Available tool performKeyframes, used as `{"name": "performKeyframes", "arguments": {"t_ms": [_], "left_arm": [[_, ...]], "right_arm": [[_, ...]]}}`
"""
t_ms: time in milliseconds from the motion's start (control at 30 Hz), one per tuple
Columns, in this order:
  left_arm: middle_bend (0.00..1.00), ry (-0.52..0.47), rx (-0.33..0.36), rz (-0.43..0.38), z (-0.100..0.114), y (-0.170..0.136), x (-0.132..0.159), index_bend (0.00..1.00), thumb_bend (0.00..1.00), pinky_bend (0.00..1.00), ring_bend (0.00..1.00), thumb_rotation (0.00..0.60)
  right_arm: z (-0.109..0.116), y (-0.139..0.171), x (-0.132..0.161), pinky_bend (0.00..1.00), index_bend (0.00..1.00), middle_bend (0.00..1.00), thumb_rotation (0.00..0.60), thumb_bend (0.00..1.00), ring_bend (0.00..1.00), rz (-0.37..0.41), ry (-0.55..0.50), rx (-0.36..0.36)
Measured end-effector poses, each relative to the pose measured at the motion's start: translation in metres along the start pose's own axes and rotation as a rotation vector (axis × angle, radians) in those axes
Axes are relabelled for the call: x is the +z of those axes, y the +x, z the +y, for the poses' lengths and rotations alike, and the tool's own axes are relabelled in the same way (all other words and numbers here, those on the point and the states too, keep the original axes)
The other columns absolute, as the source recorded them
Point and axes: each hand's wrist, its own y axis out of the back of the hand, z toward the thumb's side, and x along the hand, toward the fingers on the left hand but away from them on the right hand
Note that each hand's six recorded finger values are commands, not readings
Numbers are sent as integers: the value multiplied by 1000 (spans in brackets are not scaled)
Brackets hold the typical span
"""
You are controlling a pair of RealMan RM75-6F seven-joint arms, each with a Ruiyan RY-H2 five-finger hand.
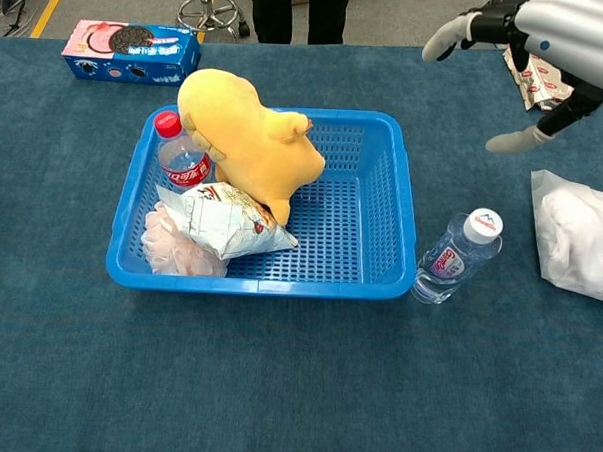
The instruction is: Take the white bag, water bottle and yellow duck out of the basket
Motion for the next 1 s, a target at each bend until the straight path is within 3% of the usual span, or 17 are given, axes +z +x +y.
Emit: {"name": "performKeyframes", "arguments": {"t_ms": [167,667,1000], "left_arm": [[344,-9,-3,-67,5,9,19,485,170,457,251,600],[328,-96,-46,-373,17,49,113,415,169,455,252,600],[220,-208,-126,-547,16,68,166,328,169,364,176,600]], "right_arm": [[-1,-10,-14,533,248,313,600,0,282,-45,48,-44],[0,-3,-58,533,279,330,600,0,282,-221,142,-11],[7,1,-69,533,279,332,600,0,282,-257,150,-19]]}}
